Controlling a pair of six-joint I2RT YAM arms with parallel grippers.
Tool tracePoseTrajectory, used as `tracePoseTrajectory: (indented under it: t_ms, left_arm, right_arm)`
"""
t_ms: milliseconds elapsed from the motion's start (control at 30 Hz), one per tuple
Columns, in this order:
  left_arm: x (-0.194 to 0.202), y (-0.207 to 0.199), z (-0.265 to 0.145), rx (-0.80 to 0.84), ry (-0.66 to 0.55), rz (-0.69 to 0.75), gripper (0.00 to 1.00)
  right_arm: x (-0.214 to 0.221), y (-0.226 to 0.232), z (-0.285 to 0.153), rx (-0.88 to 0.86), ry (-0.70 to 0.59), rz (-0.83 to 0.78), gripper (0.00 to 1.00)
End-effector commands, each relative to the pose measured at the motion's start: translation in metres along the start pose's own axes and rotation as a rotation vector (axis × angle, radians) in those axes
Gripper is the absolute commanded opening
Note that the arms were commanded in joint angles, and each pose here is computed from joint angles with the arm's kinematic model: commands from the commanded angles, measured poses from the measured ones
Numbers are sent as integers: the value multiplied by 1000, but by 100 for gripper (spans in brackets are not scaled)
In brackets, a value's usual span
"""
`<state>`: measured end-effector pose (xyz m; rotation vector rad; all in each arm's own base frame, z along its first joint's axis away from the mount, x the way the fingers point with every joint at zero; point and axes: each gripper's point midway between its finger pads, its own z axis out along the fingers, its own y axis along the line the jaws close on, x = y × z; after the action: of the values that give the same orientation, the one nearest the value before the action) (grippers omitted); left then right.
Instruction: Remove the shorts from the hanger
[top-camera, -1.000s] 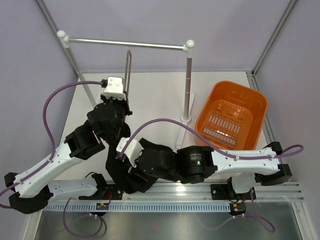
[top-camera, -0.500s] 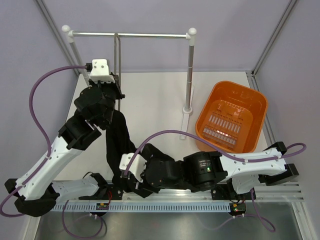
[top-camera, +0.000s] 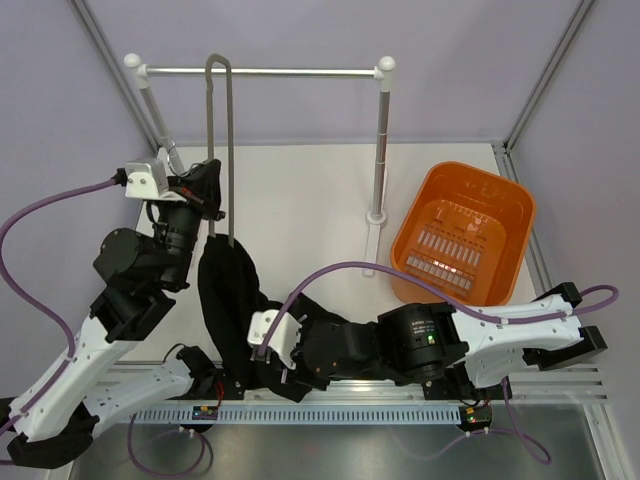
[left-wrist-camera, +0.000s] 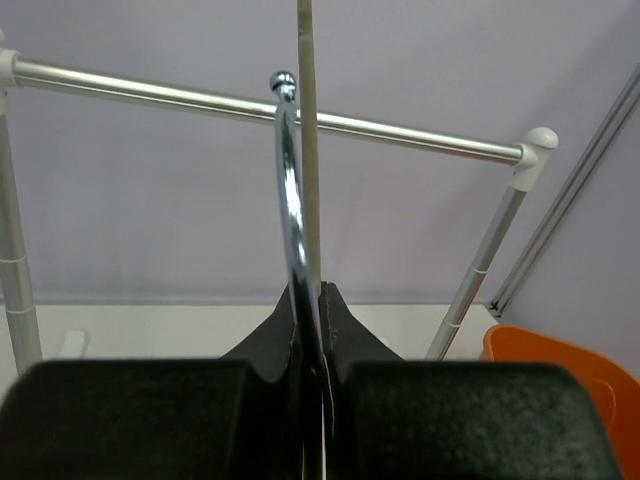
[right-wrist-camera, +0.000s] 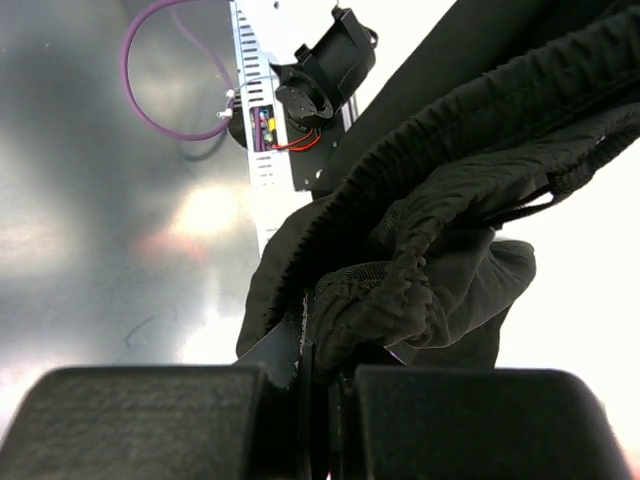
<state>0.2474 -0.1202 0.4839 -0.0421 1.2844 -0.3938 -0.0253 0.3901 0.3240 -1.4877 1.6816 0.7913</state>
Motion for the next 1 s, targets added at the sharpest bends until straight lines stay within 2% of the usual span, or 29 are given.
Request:
tracePoseTrajectory:
  t_ms: [0, 133, 233, 367, 467, 567, 667, 700, 767, 800, 833, 900, 967]
  left_arm:
    - [-61, -7, -4, 54, -252, -98, 0]
    - [-85, -10, -2, 66, -373, -109, 0]
    - [-96, -18, 5, 82, -400, -101, 0]
    - [-109, -28, 1, 140, -498, -176, 0]
    - [-104, -46, -1, 241, -499, -223, 0]
    - [-96, -43, 6, 204, -459, -207, 0]
    - [-91, -36, 16, 137, -376, -160, 0]
    - [-93, -34, 14, 132, -370, -158, 0]
    - [-90, -30, 12, 117, -329, -141, 0]
    - [-88, -28, 11, 111, -312, -140, 0]
    - [-84, -24, 8, 99, -270, -133, 0]
    - [-76, -22, 5, 95, -217, -121, 0]
    - [-63, -18, -1, 85, -147, -109, 0]
  right_arm:
    - [-9, 8, -11, -38, -32, -4, 0]
    - [-10, 7, -14, -31, -35, 0, 0]
    - [-8, 2, -16, -7, -33, 5, 0]
    - [-2, 0, -10, 13, -3, 2, 0]
    - [-1, -12, -9, 83, -8, 13, 0]
    - [-9, -29, -19, 171, -56, 49, 0]
    - [-28, -72, -45, 390, -131, 104, 1]
    - [-31, -94, -59, 511, -143, 113, 3]
    - [-53, -118, -87, 626, -211, 171, 3]
    - [-53, -145, -105, 761, -215, 191, 1]
    - [-67, -160, -126, 822, -267, 249, 0]
    - [-67, -201, -159, 983, -301, 344, 0]
    - [-73, -227, -196, 1061, -363, 392, 0]
